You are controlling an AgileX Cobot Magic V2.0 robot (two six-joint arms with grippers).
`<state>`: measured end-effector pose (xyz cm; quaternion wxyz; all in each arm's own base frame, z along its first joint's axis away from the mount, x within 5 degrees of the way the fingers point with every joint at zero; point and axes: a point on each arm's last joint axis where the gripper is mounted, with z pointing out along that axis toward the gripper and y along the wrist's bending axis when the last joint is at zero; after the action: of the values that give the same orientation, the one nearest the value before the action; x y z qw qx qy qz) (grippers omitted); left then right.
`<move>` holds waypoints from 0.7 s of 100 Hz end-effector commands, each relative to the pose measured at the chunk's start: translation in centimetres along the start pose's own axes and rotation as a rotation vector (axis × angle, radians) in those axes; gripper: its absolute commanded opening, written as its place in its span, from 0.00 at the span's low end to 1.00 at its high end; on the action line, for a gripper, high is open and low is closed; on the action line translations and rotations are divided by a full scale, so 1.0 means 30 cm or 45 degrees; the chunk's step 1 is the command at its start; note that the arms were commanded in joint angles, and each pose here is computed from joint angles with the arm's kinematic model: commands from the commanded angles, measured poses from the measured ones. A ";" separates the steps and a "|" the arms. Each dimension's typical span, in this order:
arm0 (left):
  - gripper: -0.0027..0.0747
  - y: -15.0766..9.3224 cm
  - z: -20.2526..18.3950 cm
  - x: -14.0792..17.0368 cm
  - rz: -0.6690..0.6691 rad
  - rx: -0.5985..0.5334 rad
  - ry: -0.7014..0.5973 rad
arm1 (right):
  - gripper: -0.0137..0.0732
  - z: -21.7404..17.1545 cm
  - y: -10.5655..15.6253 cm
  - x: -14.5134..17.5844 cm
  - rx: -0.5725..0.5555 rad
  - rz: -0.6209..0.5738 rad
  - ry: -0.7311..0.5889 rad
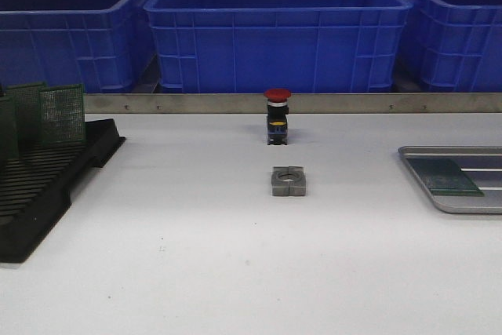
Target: Place circuit board on tray
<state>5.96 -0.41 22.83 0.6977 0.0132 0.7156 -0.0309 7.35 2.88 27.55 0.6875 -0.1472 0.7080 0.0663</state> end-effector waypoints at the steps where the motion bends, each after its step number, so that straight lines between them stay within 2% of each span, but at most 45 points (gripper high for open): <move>1: 0.01 0.007 -0.006 0.014 -0.062 -0.032 -0.144 | 0.03 -0.002 -0.005 -0.032 0.010 0.020 -0.044; 10: 0.01 0.010 -0.011 0.091 -0.072 -0.030 -0.191 | 0.03 -0.002 -0.005 -0.032 0.010 0.020 -0.044; 13: 0.01 0.010 -0.013 0.108 -0.054 -0.036 -0.080 | 0.03 -0.002 -0.005 -0.032 0.011 0.020 -0.044; 21: 0.01 0.010 -0.010 0.123 -0.055 -0.039 -0.029 | 0.03 -0.001 -0.003 -0.031 0.004 0.021 -0.041; 70: 0.01 0.010 -0.010 0.118 -0.052 -0.035 -0.046 | 0.03 -0.001 0.003 -0.030 -0.026 0.020 -0.037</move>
<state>5.60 -0.19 19.94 0.6849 -0.0080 0.7279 -0.0309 7.28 3.10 27.48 0.6838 -0.1565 0.7087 0.0753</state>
